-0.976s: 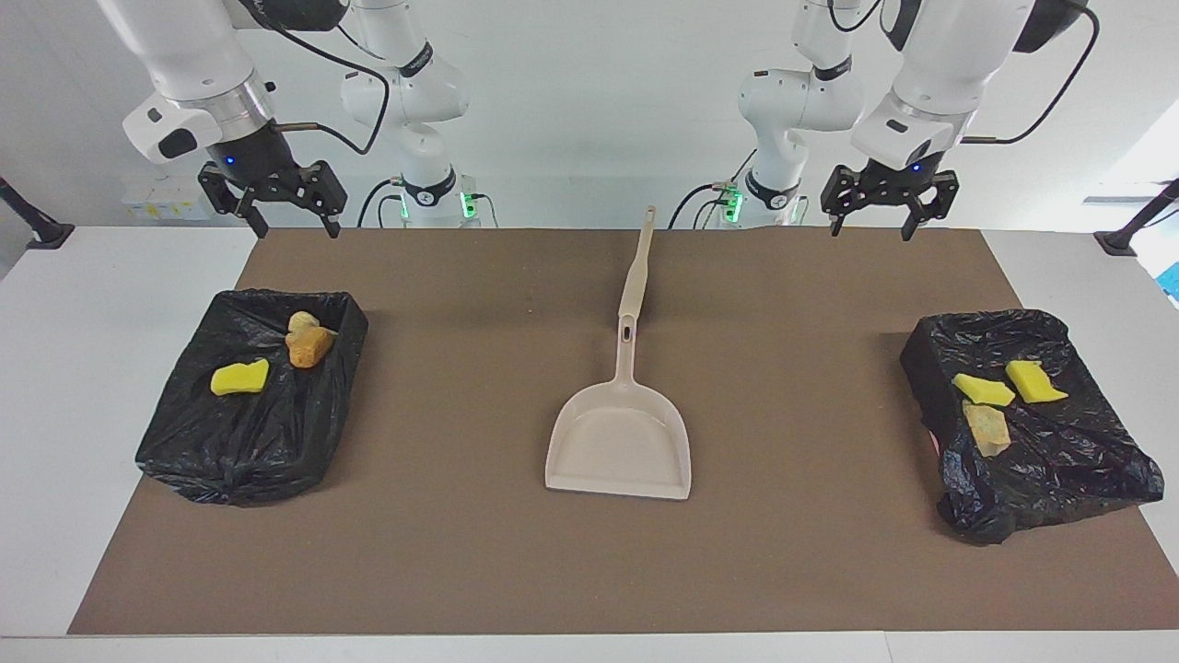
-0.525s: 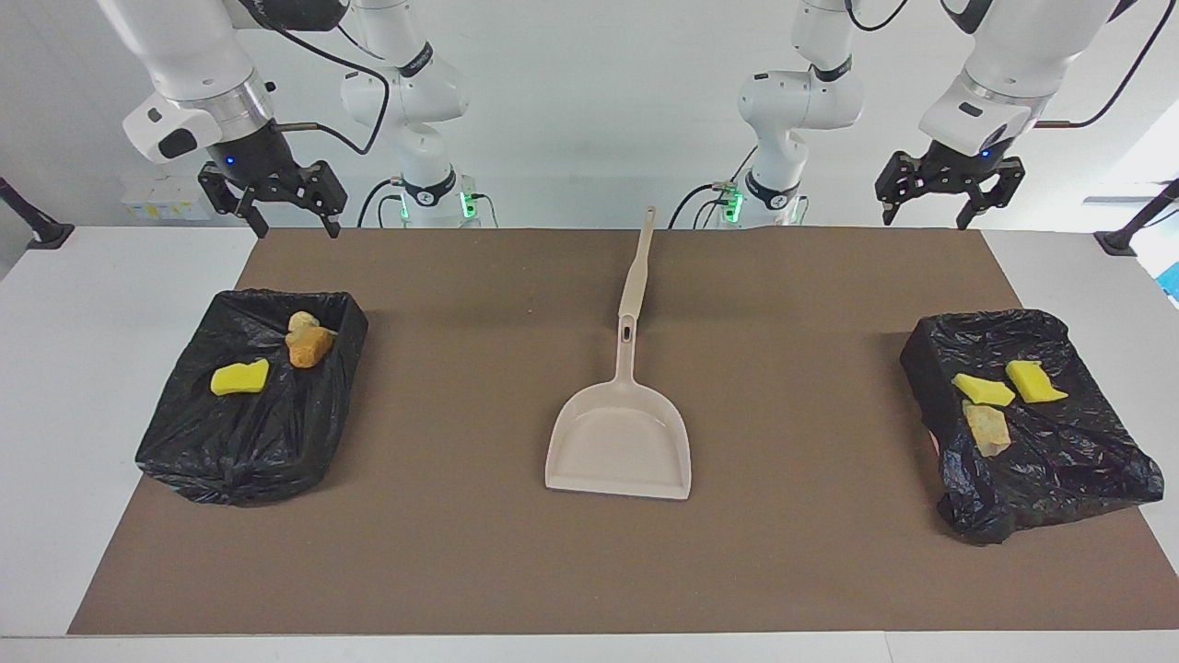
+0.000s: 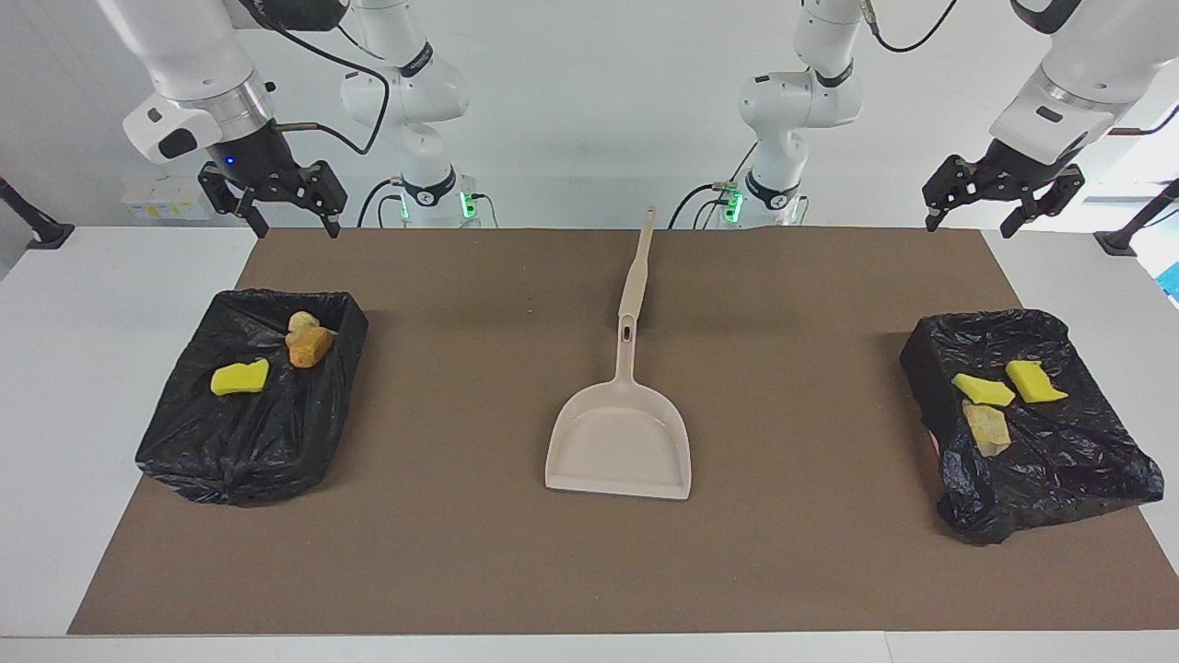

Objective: Sweep and dump trash in bin

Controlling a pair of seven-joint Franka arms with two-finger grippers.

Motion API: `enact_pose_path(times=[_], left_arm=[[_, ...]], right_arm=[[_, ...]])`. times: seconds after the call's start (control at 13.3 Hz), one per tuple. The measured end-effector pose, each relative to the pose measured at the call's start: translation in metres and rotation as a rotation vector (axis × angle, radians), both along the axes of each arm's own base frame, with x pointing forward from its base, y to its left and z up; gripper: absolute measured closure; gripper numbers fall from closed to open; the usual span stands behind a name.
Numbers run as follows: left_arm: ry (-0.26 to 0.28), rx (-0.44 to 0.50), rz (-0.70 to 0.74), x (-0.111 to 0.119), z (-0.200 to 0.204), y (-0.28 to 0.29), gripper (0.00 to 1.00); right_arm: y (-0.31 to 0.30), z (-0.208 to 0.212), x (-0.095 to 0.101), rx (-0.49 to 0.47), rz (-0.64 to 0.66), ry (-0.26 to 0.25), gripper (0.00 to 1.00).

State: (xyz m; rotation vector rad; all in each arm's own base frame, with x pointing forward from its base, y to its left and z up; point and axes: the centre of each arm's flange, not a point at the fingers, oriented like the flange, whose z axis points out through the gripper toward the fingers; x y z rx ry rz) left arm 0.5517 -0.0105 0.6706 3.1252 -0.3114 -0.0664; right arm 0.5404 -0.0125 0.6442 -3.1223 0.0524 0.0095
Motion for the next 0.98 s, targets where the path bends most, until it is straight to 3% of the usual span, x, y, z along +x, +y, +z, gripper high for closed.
enact_pose_path(times=[0.98], left_arm=[[0.015,-0.009,-0.005,-0.024,-0.006,-0.002,0.0]], right_arm=[[0.0,0.0,0.0,0.0,0.0,0.0,0.0]])
